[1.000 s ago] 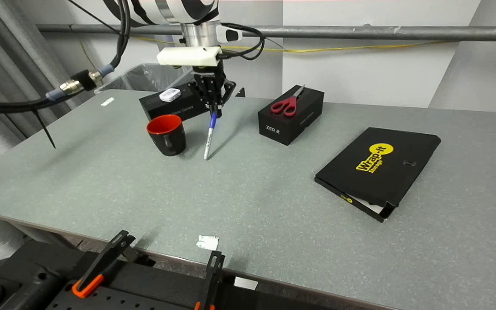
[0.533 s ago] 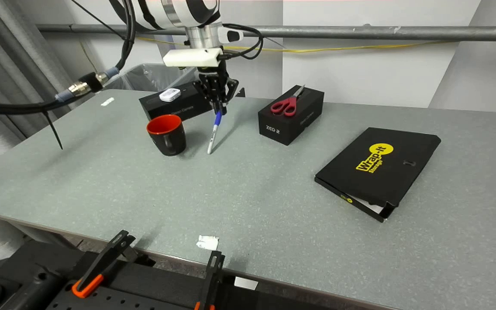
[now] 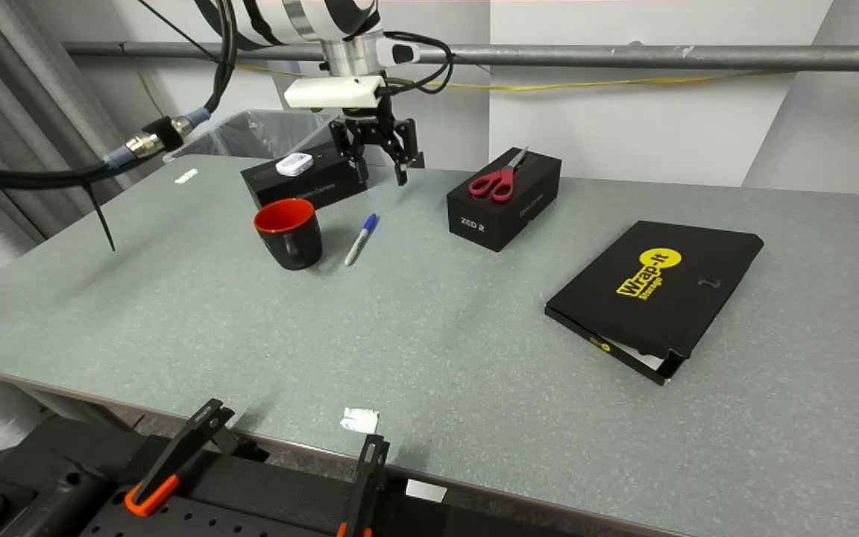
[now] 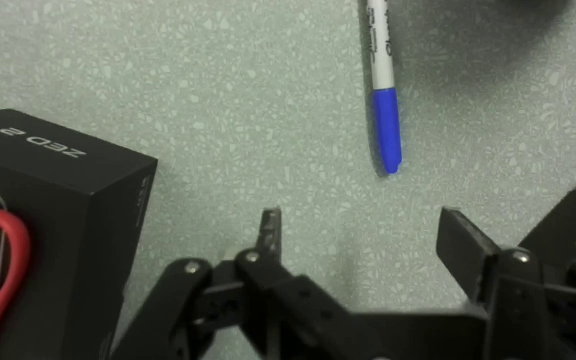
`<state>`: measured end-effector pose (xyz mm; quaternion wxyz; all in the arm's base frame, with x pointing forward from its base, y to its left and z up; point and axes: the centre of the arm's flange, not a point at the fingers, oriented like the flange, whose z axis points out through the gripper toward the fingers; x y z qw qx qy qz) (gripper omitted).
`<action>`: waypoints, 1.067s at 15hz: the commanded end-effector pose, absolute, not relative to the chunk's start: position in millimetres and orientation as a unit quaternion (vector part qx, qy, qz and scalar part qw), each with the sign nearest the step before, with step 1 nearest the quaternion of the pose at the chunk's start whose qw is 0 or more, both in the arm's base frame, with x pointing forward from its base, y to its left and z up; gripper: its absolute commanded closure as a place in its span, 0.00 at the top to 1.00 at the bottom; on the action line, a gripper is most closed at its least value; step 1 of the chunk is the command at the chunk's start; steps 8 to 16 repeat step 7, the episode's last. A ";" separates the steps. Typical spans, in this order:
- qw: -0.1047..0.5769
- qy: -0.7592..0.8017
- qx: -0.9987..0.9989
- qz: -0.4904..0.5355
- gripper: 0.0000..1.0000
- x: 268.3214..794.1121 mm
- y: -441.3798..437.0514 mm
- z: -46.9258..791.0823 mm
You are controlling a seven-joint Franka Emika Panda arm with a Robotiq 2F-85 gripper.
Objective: Take the marker from the black cup and put it on the table
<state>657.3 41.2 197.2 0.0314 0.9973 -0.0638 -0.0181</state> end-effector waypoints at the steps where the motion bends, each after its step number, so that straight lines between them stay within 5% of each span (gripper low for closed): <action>1: 0.046 -0.068 0.997 -0.015 1.00 669.3 47.3 205.6; 16: 0.031 -0.062 0.998 -0.015 1.00 662.3 44.8 204.1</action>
